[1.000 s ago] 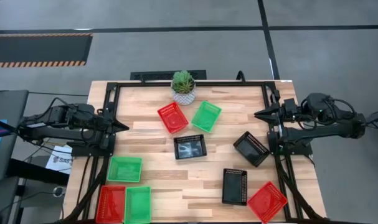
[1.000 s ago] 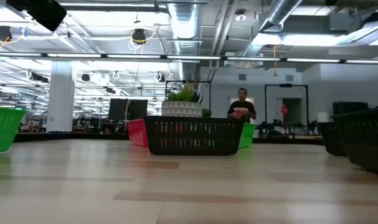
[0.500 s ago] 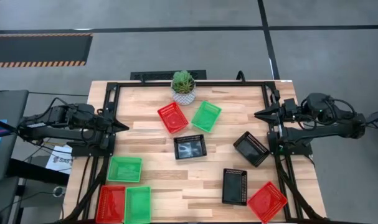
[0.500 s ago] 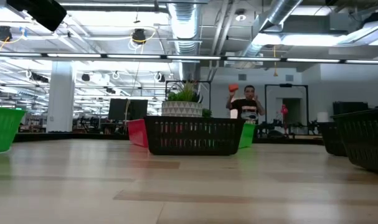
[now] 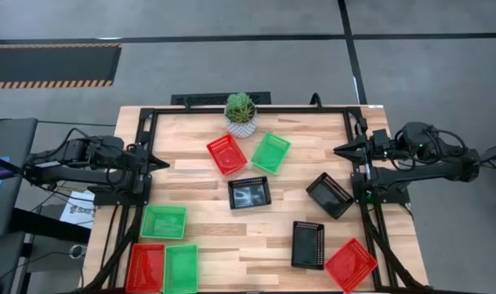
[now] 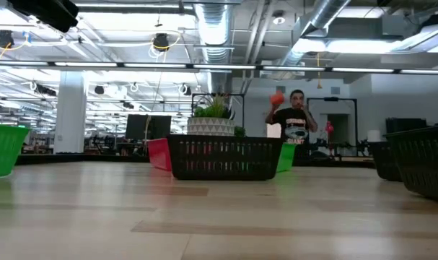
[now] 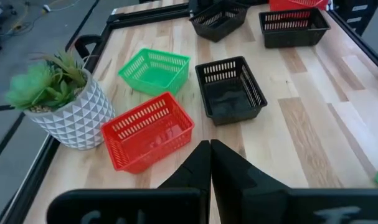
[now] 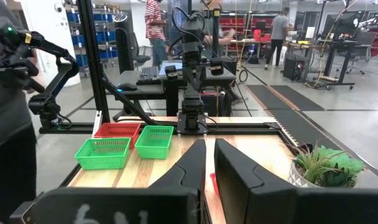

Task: Stack baskets by color
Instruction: Stack the right red bin on the top left red bin

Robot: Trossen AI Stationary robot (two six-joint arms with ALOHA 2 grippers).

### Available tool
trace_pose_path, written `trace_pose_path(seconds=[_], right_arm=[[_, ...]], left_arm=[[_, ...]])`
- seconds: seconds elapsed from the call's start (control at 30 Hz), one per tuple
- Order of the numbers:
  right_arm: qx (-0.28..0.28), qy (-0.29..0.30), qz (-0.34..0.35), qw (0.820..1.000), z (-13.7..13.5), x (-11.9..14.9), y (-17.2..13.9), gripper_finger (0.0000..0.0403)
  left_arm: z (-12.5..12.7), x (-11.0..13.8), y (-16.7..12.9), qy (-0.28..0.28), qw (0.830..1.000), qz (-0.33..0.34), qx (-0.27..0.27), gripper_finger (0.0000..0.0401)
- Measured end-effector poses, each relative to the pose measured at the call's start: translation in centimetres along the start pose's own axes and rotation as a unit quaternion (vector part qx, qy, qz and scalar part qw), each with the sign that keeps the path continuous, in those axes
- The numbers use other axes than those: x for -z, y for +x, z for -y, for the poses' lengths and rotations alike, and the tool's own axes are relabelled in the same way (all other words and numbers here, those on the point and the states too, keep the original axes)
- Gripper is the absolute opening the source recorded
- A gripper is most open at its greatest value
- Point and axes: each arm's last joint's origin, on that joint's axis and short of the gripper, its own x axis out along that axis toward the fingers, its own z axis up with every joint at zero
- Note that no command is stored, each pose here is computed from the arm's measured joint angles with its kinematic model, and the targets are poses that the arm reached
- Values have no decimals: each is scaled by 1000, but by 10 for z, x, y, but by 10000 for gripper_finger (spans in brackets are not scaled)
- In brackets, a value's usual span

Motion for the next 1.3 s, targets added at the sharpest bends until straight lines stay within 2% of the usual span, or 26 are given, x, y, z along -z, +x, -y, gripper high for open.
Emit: trace_pose_path(seconds=[0.6,0.8,0.9,1.07,1.2,1.3], right_arm=[[0,0,0,1000,0,0,0,60],[0,0,0,1000,0,0,0,60],[0,0,0,1000,0,0,0,60],[0,0,11,1000,0,-2,0,60],[0,1,7,1000,0,-1,0,60],[-1,34,14,999,0,-3,1,60]], left_arm=[[-1,0,0,-5,1000,1,-12,0],[-2,0,0,-82,996,-1,-34,0],[-2,0,0,-96,995,-1,-34,0],[-2,0,0,-84,996,-2,-36,0],[-3,0,0,-38,998,-3,-51,0],[-3,0,0,-37,998,-4,-55,0]])
